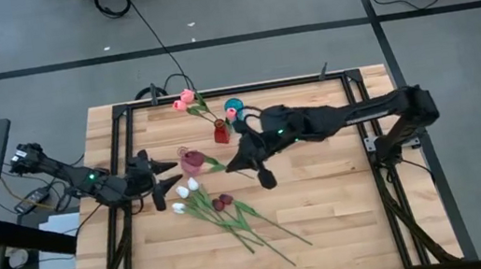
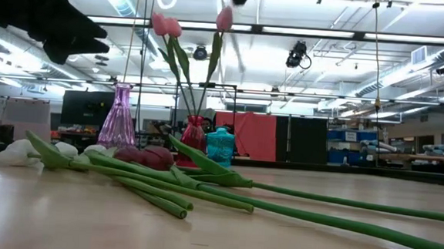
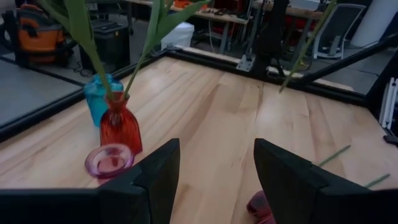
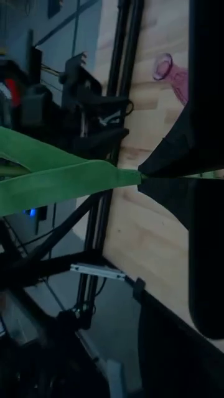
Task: Sort flowers into vase by color
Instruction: Put the dark red tulip into the blue vase
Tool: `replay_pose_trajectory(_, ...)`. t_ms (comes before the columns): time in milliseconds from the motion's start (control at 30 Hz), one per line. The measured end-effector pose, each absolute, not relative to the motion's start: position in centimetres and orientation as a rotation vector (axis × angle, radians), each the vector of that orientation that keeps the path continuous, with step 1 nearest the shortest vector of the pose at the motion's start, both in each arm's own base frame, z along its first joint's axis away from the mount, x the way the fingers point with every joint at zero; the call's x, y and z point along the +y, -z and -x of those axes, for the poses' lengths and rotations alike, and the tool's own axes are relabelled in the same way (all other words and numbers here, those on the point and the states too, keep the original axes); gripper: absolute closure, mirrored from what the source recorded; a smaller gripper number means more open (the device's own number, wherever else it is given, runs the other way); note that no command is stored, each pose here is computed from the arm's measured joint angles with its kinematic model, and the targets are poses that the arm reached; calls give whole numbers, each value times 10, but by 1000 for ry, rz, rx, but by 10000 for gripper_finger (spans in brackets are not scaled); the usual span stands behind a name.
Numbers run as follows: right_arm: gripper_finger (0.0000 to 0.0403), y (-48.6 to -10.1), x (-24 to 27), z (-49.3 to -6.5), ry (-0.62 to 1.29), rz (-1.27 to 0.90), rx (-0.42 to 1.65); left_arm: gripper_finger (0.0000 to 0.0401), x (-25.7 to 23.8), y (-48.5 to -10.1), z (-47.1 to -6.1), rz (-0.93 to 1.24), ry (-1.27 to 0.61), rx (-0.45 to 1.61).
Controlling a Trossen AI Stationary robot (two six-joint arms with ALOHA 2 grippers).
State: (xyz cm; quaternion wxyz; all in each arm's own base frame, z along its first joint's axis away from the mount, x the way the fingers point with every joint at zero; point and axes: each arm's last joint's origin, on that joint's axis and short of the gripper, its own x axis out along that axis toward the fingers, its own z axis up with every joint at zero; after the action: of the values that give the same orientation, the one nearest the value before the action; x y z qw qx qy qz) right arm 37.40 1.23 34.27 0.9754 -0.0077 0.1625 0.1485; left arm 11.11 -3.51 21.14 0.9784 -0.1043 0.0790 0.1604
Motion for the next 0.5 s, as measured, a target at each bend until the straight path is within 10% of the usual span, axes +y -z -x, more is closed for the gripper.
replay_pose_trajectory(500, 394, -391, -60, -289, -85, 128, 234, 190, -32, -217, -106, 171, -333, 116)
